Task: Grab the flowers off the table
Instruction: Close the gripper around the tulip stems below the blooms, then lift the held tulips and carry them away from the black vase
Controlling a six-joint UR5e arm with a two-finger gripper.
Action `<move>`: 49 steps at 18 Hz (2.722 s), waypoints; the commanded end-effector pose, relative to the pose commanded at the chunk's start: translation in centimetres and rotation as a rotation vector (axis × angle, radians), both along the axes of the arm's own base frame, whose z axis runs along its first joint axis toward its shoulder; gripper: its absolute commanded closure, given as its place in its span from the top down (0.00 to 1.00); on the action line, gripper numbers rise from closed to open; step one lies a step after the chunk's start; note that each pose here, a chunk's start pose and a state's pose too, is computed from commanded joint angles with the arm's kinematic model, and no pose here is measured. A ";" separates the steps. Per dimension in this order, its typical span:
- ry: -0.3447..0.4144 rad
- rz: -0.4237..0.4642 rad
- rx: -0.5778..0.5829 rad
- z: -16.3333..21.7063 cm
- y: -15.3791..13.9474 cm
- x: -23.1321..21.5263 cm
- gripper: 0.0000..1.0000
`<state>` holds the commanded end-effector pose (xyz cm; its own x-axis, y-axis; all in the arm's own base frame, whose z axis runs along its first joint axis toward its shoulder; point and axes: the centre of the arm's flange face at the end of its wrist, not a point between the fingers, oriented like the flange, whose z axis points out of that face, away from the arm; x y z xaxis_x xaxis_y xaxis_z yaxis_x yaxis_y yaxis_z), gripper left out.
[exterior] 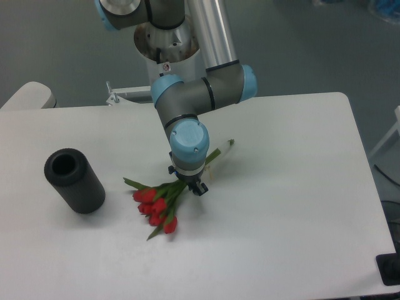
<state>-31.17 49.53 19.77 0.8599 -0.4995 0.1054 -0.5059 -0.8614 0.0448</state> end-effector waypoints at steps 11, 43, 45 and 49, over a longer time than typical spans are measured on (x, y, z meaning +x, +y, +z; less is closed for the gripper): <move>0.054 0.040 0.057 3.7 1.3 -3.7 0.22; 0.016 0.036 0.043 7.0 7.7 -13.4 0.18; 0.017 0.034 0.040 6.8 7.7 -13.3 0.18; 0.019 0.034 0.042 6.9 7.8 -13.4 0.19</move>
<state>-44.53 57.29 26.65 0.8779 -0.4739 0.0683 -0.4760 -0.8793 0.0176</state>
